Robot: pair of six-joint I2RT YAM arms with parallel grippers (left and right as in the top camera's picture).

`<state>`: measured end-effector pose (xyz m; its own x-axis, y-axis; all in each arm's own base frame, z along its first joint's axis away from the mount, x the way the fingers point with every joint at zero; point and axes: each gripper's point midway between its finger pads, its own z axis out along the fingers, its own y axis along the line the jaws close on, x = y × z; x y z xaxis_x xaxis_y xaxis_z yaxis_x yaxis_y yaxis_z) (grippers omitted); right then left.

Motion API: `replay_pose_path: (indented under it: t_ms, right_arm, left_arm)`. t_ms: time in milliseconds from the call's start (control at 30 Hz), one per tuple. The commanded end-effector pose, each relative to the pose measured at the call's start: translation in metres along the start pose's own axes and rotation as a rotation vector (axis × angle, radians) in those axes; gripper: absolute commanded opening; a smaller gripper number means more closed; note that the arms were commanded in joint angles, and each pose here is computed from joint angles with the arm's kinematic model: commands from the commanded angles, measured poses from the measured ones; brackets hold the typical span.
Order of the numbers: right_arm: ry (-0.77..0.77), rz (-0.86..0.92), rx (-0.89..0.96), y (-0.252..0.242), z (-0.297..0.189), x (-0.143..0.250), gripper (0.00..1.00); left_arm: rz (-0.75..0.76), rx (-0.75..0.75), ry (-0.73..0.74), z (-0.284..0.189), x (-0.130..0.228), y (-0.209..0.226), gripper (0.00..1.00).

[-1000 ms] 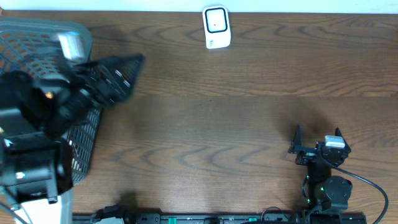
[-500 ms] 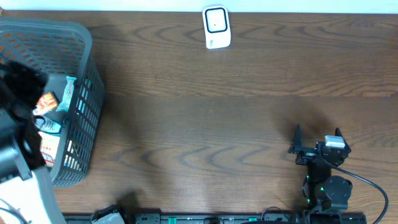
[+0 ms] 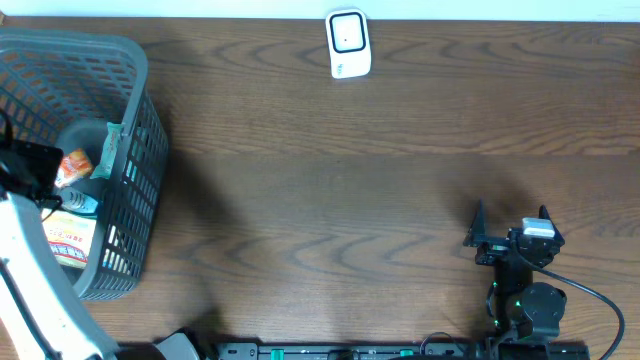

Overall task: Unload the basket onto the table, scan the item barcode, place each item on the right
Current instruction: 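Reach the left gripper into the basket toward the teal bottle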

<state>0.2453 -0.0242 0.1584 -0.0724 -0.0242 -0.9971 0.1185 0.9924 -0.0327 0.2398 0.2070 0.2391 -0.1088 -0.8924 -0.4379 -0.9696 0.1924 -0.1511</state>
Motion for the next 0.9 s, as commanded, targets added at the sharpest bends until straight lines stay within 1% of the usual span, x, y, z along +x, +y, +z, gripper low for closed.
replay_pose_path:
  t_ms: [0, 33, 167, 367, 433, 533, 700, 800, 867]
  right_arm:
    - [-0.001, -0.012, -0.014, 0.003, 0.000, 0.000, 0.99]
    - [-0.001, -0.012, -0.014, 0.003, 0.000, 0.000, 0.99]
    - [-0.001, -0.012, -0.014, 0.003, 0.000, 0.000, 0.99]
    - [-0.001, -0.012, -0.014, 0.003, 0.000, 0.000, 0.99]
    - [0.000, -0.012, -0.014, 0.003, 0.000, 0.000, 0.99]
    - [0.000, -0.012, -0.014, 0.003, 0.000, 0.000, 0.99]
    - [-0.001, -0.012, -0.014, 0.003, 0.000, 0.000, 0.99]
    - [-0.001, -0.012, -0.014, 0.003, 0.000, 0.000, 0.99]
    - [0.000, -0.012, -0.014, 0.003, 0.000, 0.000, 0.99]
  left_arm:
    - [0.036, 0.005, 0.094, 0.017, 0.010, -0.010, 0.98]
    - [0.065, 0.018, 0.139, 0.025, 0.017, -0.016, 0.98]
    - [0.122, 0.010, 0.227, 0.046, 0.029, -0.023, 0.98]
    - [0.241, -0.014, 0.308, 0.078, 0.039, -0.027, 0.98]
    - [0.256, -0.022, 0.324, 0.086, 0.042, -0.028, 1.00]
    - [0.288, -0.028, 0.339, 0.093, 0.044, -0.028, 0.95]
    - [0.338, -0.014, 0.332, 0.096, 0.042, -0.031, 0.93]
    - [0.338, -0.014, 0.332, 0.096, 0.042, -0.031, 0.89]
    - [0.339, -0.015, 0.332, 0.096, 0.042, -0.030, 0.83]
